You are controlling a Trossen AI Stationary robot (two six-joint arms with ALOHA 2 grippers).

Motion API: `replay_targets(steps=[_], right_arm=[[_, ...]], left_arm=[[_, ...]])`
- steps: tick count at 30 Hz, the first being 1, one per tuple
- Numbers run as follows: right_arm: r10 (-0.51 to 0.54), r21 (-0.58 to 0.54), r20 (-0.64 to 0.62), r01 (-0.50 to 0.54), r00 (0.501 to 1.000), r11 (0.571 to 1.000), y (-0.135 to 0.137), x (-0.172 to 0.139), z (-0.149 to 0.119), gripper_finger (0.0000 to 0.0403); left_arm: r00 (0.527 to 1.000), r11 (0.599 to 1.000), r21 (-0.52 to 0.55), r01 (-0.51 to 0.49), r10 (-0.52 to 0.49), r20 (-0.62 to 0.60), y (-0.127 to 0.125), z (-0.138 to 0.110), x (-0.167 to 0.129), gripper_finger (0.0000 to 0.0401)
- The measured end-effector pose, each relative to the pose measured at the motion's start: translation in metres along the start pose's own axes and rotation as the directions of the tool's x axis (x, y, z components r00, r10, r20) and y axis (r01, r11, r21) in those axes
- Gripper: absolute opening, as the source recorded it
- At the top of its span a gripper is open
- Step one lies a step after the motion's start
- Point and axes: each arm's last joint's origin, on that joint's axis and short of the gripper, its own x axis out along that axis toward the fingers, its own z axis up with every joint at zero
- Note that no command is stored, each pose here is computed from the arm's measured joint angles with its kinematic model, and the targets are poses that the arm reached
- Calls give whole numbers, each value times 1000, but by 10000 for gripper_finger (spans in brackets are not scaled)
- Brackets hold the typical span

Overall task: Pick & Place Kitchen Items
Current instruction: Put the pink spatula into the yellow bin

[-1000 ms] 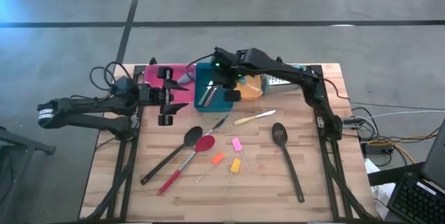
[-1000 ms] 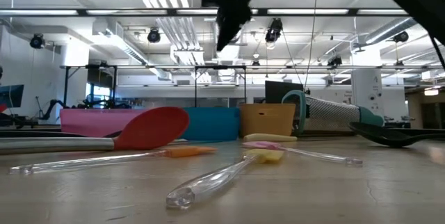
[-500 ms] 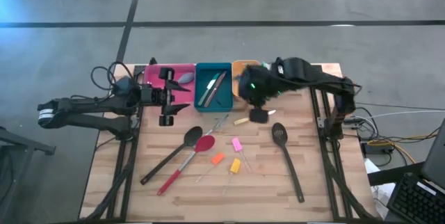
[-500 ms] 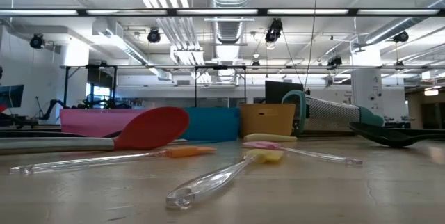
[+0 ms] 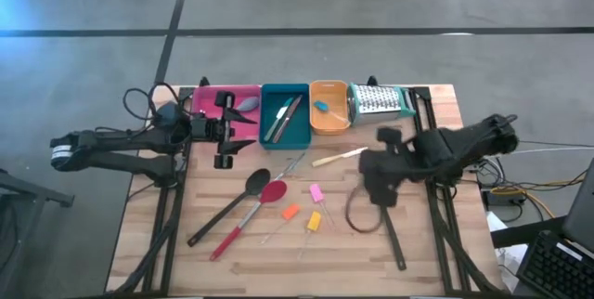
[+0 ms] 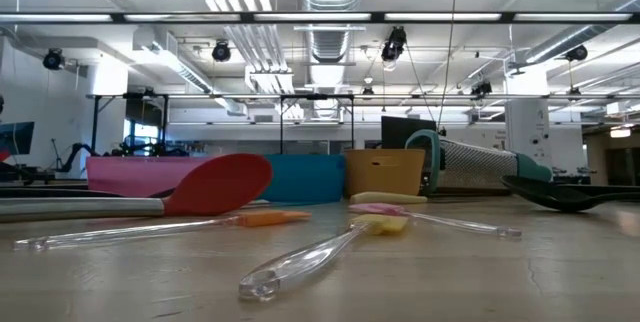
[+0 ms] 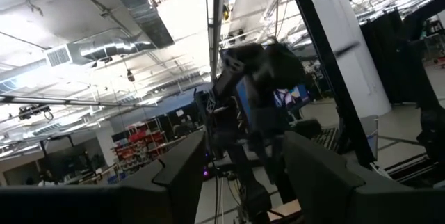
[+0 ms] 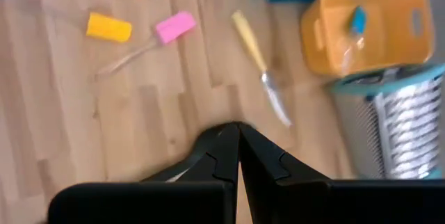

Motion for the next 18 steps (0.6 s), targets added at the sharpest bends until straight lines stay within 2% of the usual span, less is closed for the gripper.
replay_targets(steps=[3, 7, 10, 13, 18], right_arm=[[-5, 39, 23, 4, 1000, 999, 10, 12, -16, 8], [37, 74, 85, -43, 996, 996, 26, 38, -25, 8], [75, 91, 150, -89, 986, 992, 37, 59, -24, 8], [95, 62, 210, -110, 973, 992, 45, 82, -21, 8], [98, 94, 246, -125, 964, 988, 45, 117, -17, 18]], left_arm=[[1000, 1000, 0, 0, 0, 0, 0, 0, 0, 198], [1000, 1000, 0, 0, 0, 0, 0, 0, 0, 198], [1000, 1000, 0, 0, 0, 0, 0, 0, 0, 198], [1000, 1000, 0, 0, 0, 0, 0, 0, 0, 198], [1000, 1000, 0, 1, -1, 0, 0, 0, 0, 198]])
